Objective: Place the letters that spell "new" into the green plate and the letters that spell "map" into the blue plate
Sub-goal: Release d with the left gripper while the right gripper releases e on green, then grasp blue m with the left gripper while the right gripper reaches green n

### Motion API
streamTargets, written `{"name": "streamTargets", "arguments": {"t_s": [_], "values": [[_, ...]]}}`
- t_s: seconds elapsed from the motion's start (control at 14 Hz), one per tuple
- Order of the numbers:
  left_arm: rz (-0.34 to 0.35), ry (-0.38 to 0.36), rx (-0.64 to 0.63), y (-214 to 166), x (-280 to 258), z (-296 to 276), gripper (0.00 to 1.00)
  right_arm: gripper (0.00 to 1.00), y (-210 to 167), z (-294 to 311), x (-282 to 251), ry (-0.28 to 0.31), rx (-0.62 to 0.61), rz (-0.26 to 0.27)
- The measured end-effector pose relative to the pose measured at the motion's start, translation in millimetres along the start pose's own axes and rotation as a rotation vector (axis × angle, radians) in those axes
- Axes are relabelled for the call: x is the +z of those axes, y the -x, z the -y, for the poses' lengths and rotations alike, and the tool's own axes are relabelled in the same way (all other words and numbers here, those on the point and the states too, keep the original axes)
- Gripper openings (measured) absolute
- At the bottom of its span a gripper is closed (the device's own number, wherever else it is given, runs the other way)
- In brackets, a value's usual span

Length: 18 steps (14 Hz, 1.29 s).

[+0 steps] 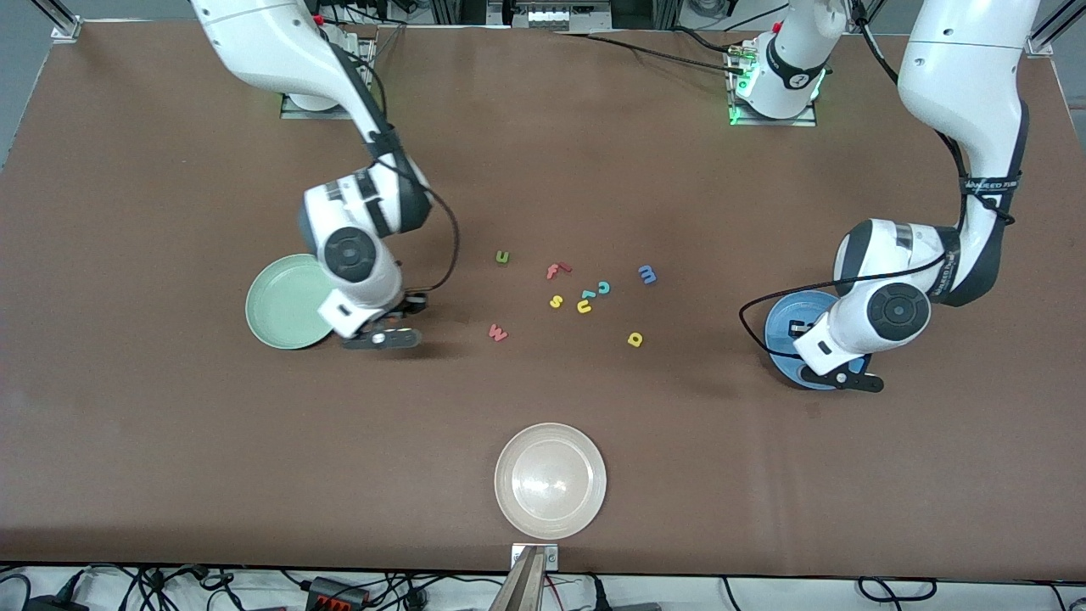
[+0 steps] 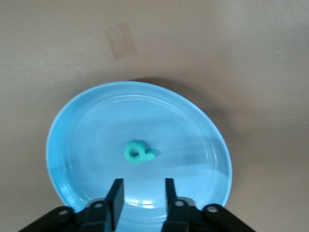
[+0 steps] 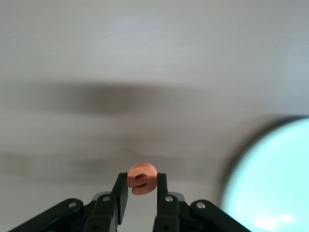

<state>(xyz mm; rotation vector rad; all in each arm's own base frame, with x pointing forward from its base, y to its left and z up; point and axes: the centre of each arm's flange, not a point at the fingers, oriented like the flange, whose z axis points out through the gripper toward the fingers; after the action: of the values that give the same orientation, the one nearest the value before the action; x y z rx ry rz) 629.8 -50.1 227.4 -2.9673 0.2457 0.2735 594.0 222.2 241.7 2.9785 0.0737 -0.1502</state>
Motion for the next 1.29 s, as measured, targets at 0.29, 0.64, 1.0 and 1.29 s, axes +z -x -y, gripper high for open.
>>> {"name": "streamTargets", "arguments": {"t_s": [0.29,0.64,1.0,1.29], "values": [[0.006,0.076,-0.047,3,-24,-25,0.84,0.28,-3,-103,-12,0.025,0.050,0.127],[0.064,0.204,-0.348,31,-71,-144,1.00,0.28,17,-139,30,0.026,0.097,0.212],[0.059,0.216,-0.482,69,-29,-237,0.96,0.32,14,-143,59,0.039,0.103,0.201],[0.022,0.256,-0.488,84,22,-257,0.73,0.72,7,-126,33,0.018,0.083,0.158]]}}
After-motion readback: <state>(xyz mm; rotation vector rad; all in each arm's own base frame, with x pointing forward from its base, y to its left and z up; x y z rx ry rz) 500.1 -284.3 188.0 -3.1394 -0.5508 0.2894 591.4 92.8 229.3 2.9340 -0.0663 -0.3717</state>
